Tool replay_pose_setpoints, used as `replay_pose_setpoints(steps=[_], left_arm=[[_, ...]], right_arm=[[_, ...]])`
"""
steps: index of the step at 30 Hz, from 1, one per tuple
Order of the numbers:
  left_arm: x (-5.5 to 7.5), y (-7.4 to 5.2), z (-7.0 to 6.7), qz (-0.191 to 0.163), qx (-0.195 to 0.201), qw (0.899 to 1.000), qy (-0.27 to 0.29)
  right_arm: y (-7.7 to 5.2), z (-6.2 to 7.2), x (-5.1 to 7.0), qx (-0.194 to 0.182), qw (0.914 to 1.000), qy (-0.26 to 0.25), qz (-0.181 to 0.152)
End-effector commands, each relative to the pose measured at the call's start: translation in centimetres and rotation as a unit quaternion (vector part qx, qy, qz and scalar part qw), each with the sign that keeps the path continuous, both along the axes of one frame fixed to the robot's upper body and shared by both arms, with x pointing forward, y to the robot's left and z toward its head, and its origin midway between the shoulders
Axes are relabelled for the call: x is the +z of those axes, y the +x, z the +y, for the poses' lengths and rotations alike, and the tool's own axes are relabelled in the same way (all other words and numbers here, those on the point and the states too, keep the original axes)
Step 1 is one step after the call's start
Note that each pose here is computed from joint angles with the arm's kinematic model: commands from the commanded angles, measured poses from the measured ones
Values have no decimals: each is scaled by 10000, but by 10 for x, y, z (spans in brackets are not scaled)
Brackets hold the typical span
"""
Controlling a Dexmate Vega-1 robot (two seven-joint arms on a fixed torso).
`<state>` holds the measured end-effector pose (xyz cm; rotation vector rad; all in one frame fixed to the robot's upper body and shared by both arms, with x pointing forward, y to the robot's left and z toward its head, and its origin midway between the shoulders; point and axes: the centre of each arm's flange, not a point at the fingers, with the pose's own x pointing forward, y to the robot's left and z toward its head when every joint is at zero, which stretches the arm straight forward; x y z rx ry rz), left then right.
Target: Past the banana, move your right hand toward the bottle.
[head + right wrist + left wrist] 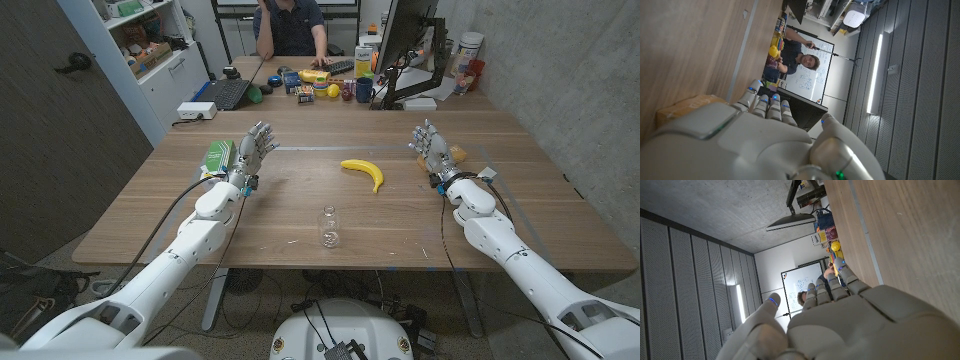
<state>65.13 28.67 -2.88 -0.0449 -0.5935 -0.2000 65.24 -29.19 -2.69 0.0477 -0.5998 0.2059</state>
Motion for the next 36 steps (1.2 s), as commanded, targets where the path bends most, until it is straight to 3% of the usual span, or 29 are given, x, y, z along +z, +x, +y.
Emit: replay_pose_setpoints(steps=[1,16,29,36], left_arm=[[-2,-1,-4,10,-4,10000,-20],[-1,2,-3,32,-11,10000,-1],[-1,4,-3,45,-17,10000,8],[0,5,-3,42,-30,10000,29]], right_arm=[[-1,-3,-3,-19,10000,18,23],[-2,1,-2,-40,9998,42,-182],[-25,9,15,-436,9933,31,-1066],[-43,16,25,-732,9828,-44,-1695]])
